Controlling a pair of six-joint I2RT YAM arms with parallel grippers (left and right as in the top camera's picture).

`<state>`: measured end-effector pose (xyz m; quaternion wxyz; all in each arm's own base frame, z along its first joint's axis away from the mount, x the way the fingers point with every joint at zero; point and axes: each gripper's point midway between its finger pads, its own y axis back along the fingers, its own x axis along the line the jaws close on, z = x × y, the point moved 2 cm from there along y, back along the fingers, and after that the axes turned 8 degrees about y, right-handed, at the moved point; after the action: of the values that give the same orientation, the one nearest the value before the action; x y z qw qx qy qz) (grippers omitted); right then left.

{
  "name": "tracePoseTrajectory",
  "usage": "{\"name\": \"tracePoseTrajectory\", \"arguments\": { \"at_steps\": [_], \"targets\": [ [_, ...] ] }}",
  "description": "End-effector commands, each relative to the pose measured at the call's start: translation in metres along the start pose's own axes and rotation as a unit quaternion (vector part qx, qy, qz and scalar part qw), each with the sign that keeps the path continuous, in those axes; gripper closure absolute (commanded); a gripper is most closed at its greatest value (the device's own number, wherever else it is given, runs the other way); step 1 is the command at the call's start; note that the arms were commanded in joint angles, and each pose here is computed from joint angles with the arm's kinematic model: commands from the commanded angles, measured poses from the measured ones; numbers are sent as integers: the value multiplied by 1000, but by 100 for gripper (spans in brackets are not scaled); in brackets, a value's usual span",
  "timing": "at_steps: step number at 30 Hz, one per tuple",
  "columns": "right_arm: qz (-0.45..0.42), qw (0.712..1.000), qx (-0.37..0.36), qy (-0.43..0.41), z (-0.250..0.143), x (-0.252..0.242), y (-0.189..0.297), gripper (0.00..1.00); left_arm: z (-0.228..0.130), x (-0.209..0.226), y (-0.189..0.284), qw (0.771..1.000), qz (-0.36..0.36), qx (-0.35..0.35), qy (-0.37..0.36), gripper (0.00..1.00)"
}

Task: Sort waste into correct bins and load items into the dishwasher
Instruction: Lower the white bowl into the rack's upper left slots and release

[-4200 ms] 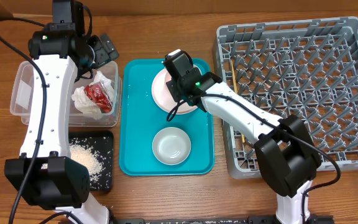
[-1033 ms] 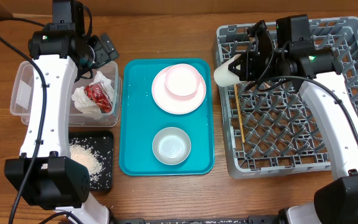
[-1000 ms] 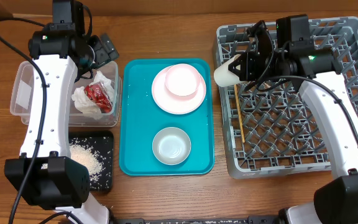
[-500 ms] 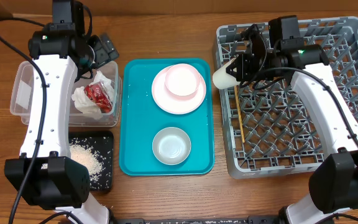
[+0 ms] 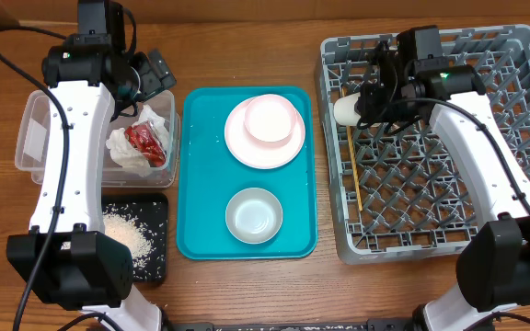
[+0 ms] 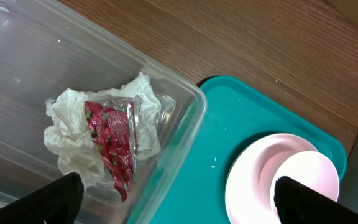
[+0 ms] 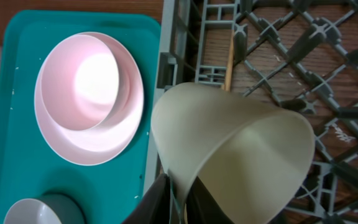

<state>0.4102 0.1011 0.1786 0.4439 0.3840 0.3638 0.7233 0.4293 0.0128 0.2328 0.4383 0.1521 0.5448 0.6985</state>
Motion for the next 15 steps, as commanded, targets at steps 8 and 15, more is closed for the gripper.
{"name": "tracePoseTrajectory", "arguments": {
  "at_steps": [8,15],
  "targets": [
    [-52,999,12,-1,-5,-18,-2,67,3,-6,9,1000,-12,-11,-8,0],
    [-70,997,22,-3,-9,-23,-2,67,3,-6,9,1000,-12,-11,-8,0]
  ]
}}
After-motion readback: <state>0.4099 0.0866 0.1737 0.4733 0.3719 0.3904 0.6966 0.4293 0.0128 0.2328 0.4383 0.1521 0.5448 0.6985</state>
